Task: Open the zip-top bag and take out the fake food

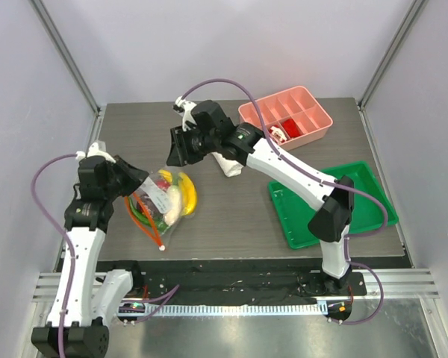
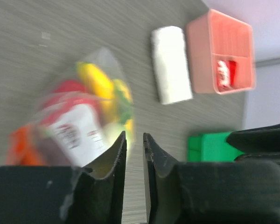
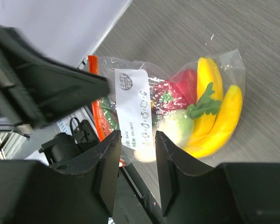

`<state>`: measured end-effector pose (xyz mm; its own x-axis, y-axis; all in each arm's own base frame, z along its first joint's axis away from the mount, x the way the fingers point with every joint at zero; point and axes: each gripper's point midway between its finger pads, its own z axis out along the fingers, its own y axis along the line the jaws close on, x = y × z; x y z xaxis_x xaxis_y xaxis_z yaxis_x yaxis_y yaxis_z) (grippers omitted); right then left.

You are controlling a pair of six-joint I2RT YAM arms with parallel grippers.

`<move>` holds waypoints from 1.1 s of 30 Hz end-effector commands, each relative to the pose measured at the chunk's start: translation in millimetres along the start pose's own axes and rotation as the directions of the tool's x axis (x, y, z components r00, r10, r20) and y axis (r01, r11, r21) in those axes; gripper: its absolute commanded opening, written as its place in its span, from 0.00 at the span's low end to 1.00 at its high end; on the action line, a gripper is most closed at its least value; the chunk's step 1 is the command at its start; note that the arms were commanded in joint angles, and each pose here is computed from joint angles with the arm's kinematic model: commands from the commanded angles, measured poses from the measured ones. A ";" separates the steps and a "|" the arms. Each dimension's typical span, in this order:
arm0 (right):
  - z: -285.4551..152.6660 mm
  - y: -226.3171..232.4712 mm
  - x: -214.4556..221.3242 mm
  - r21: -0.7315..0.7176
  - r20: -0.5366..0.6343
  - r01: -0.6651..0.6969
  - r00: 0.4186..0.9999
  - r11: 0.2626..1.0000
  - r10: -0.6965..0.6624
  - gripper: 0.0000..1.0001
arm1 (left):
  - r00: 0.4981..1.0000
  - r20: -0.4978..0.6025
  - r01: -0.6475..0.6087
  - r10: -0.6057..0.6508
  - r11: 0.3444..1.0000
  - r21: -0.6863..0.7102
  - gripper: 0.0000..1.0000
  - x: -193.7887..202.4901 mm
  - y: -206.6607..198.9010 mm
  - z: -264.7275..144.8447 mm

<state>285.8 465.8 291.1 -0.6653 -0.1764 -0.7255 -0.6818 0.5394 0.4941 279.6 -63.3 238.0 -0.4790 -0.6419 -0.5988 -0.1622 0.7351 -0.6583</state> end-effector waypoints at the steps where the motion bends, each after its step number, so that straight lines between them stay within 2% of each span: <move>1: -10.2 2.4 11.4 -0.005 -0.027 0.027 0.999 1.000 -0.027 0.42 | 0.997 0.071 0.024 0.001 0.938 -0.346 0.23 -4.2 49.2 -66.8; 3: -10.1 2.0 25.5 -0.009 -0.054 0.087 0.995 0.996 -0.087 0.45 | 0.991 0.134 0.058 0.001 0.898 -0.437 0.31 -7.3 64.4 -94.5; 4: -6.8 15.1 37.2 -0.027 -0.071 0.126 0.989 0.992 -0.128 0.48 | 0.989 0.131 0.126 -0.069 0.854 -0.505 0.33 6.8 78.1 -108.6; 7: 3.9 35.1 52.5 -0.022 -0.073 0.191 0.979 0.981 -0.192 0.70 | 0.967 0.231 0.212 -0.104 0.832 -0.512 0.38 3.9 83.8 -127.2; 9: 10.2 47.6 52.0 0.009 -0.039 0.212 0.977 0.977 -0.211 0.98 | 0.958 0.273 0.222 -0.082 0.816 -0.534 0.45 -2.3 88.2 -138.2; 10: 14.6 52.8 55.6 0.018 -0.035 0.231 0.972 0.973 -0.230 1.00 | 0.951 0.303 0.232 -0.063 0.793 -0.564 0.46 -7.6 93.6 -144.7; 11: 19.6 70.1 69.3 0.012 -0.044 0.259 0.965 0.966 -0.258 0.99 | 0.957 0.285 0.227 -0.058 0.762 -0.606 0.47 -2.5 100.6 -152.7; 12: 21.3 68.4 62.2 0.091 -0.008 0.268 0.963 0.959 -0.268 1.00 | 0.955 0.289 0.239 -0.063 0.740 -0.629 0.47 -6.8 99.7 -156.8; 13: 23.0 74.5 64.9 0.108 -0.003 0.279 0.960 0.954 -0.281 1.00 | 0.953 0.297 0.249 -0.060 0.712 -0.656 0.47 -8.3 103.4 -161.9; 14: 29.4 88.0 76.3 0.122 -0.014 0.307 0.951 0.944 -0.308 1.00 | 0.956 0.282 0.261 -0.082 0.679 -0.686 0.47 -3.0 105.8 -169.5; 16: 35.6 86.8 79.5 0.231 -0.008 0.345 0.936 0.910 -0.353 0.99 | 0.960 0.256 0.268 -0.111 0.624 -0.734 0.48 3.5 111.2 -171.2; 17: 47.2 78.9 96.0 0.272 -0.058 0.364 0.930 0.891 -0.362 0.99 | 0.963 0.237 0.267 -0.131 0.614 -0.743 0.49 8.2 111.0 -171.4; 18: 49.4 89.0 99.5 0.286 -0.055 0.372 0.926 0.883 -0.373 0.99 | 0.965 0.217 0.261 -0.146 0.598 -0.758 0.50 14.0 112.9 -173.6; 19: 49.1 78.0 95.4 0.364 -0.049 0.368 0.925 0.855 -0.377 0.98 | 0.966 0.209 0.259 -0.154 0.601 -0.756 0.50 16.8 112.4 -173.9; 21: 57.1 71.5 99.5 0.403 -0.050 0.349 0.931 0.846 -0.361 0.88 | 0.964 0.215 0.267 -0.159 0.614 -0.743 0.49 20.0 113.0 -173.7; 22: 59.1 66.8 98.4 0.433 -0.038 0.334 0.935 0.838 -0.353 0.73 | 0.958 0.238 0.283 -0.158 0.634 -0.719 0.49 19.6 111.1 -177.5; 23: 61.9 65.3 98.1 0.442 -0.035 0.331 0.935 0.833 -0.353 0.68 | 0.953 0.257 0.298 -0.160 0.651 -0.698 0.49 18.0 108.4 -179.2; 26: 69.5 50.0 107.6 0.520 -0.067 0.358 0.922 0.775 -0.381 0.67 | 0.943 0.291 0.317 -0.161 0.697 -0.642 0.48 15.6 102.6 -180.5; 30: 75.2 39.9 111.4 0.553 -0.072 0.369 0.915 0.747 -0.398 0.63 | 0.944 0.281 0.319 -0.172 0.692 -0.647 0.48 19.5 103.2 -181.5; 32: 75.7 35.1 109.1 0.569 -0.076 0.381 0.907 0.729 -0.415 0.46 | 0.950 0.261 0.302 -0.169 0.706 -0.641 0.48 22.5 103.0 -177.8; 33: 75.6 34.1 108.2 0.567 -0.080 0.387 0.904 0.727 -0.419 0.34 | 0.953 0.254 0.291 -0.164 0.725 -0.625 0.48 23.7 101.5 -176.0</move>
<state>198.6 529.6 156.9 -0.3872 -0.5199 -0.7614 -0.6453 0.7427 -0.1790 134.0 39.6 272.3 -0.0693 -0.7844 -0.6163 -0.7239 0.4647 -0.5100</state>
